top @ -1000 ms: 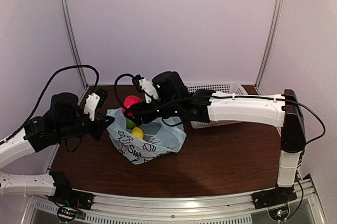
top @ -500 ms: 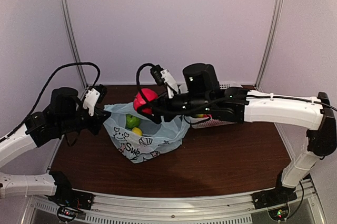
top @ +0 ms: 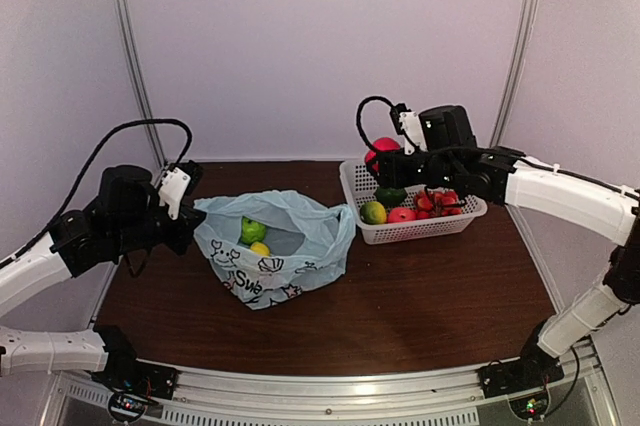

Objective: Untie the knot of the plastic bag and take out the fruit
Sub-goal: Place the fake fruit in the bin.

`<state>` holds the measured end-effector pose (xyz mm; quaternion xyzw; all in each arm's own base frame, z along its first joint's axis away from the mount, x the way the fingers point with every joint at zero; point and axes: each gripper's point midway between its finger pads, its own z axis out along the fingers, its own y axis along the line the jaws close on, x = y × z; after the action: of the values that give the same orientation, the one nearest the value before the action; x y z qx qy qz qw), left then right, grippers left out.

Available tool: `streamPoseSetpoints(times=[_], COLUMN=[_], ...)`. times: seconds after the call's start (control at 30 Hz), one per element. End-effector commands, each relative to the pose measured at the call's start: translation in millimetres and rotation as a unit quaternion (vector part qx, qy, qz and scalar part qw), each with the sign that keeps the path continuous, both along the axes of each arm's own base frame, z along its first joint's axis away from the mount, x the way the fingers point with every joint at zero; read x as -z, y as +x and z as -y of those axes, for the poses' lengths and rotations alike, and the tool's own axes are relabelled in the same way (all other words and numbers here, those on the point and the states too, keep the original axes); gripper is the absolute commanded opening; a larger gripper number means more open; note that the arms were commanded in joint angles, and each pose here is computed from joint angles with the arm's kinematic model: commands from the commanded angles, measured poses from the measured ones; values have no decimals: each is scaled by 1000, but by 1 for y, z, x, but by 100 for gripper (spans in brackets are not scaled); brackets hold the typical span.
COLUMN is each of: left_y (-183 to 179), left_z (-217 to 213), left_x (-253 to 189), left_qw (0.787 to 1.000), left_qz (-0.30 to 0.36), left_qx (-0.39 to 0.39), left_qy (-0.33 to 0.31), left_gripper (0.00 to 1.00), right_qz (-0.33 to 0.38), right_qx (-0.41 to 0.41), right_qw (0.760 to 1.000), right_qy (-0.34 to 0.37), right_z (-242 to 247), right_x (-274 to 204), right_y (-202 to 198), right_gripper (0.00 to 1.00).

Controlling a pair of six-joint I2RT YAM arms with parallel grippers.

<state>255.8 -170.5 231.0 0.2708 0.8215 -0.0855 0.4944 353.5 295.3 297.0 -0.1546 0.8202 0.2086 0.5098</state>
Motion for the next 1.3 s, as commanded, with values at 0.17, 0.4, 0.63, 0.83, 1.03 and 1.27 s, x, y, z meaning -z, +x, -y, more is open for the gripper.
streamPoseSetpoints(times=[0.17, 0.4, 0.63, 0.83, 1.03, 1.27], left_y=[7, 7, 8, 9, 8, 7], left_z=[-15, -13, -10, -9, -8, -7], left_x=[-7, -7, -5, -4, -4, -4], left_qw=[999, 999, 999, 1000, 1000, 1000], left_qz=[16, 14, 9, 8, 6, 6], left_qx=[-33, -31, -26, -24, -20, -19], left_qy=[20, 18, 19, 17, 15, 14], left_gripper=[0, 0, 0, 0, 0, 0], right_qz=[-114, -170, -189, -196, -197, -190], right_qx=[90, 80, 74, 74, 76, 91], right_qw=[985, 977, 974, 972, 972, 971], right_qy=[-88, -99, -97, -102, -103, -111], right_z=[73, 72, 70, 72, 73, 78], right_x=[116, 163, 176, 183, 182, 176], right_y=[82, 92, 88, 85, 84, 86], right_gripper=[52, 52, 55, 62, 81, 96])
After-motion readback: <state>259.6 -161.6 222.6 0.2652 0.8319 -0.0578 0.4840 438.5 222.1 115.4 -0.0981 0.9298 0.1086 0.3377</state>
